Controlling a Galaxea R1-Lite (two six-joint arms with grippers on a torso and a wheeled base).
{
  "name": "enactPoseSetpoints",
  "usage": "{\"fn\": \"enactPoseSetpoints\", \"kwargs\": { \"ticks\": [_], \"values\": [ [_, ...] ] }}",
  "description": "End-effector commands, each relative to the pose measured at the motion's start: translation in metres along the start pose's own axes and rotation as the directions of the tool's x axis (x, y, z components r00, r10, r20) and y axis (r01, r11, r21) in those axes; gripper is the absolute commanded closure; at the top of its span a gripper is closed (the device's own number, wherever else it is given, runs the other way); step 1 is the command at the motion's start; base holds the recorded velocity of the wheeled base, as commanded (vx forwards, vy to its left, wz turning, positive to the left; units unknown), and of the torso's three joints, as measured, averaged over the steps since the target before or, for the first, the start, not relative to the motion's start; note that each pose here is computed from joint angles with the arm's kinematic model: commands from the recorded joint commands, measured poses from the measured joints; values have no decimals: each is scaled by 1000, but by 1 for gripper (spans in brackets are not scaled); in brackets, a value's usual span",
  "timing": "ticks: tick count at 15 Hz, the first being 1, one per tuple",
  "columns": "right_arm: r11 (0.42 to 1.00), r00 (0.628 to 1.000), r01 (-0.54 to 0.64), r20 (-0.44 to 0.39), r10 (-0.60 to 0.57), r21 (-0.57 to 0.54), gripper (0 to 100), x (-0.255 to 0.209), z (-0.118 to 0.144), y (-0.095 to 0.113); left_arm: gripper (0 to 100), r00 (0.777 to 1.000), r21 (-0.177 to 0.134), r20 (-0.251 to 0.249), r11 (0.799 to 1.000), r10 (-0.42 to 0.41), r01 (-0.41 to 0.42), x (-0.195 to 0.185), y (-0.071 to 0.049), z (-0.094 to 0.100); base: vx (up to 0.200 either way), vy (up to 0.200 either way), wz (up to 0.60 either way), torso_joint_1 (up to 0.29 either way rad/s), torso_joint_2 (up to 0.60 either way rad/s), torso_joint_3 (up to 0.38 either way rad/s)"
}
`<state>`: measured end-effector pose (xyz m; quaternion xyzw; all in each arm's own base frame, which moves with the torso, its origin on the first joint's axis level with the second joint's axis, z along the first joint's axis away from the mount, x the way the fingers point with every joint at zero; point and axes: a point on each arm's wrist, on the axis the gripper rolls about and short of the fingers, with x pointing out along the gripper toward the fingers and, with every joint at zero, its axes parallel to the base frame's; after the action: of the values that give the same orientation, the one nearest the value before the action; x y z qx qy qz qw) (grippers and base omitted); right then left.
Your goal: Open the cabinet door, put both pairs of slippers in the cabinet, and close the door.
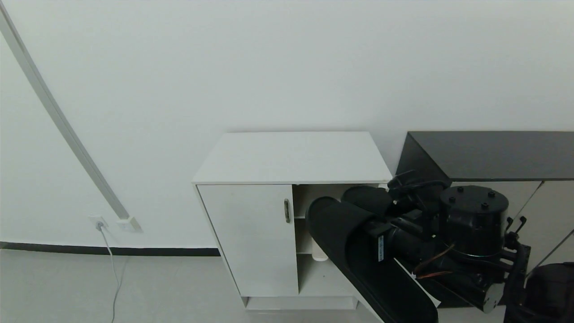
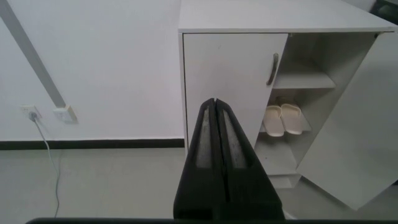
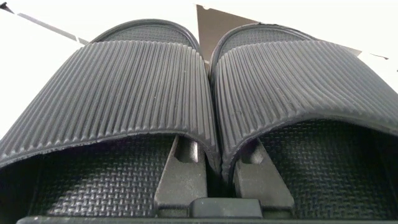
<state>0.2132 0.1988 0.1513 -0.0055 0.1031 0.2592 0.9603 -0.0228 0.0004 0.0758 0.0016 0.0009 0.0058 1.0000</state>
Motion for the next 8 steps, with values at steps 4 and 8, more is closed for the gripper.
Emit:
{"fn": "enactPoseSetpoints", "kwargs": {
  "ticks": [4,8],
  "values": [
    [1000,1000,-3,-7,3,-2,100,-1,-2,0,100,1000,0,0,1000,1,-1,0,0,0,0,0,0,0,0,0],
    [1000,1000,-4,-12,4,-3,100,1,-3,0,100,1000,0,0,1000,1,-1,0,0,0,0,0,0,-59,132,72]
  ]
}}
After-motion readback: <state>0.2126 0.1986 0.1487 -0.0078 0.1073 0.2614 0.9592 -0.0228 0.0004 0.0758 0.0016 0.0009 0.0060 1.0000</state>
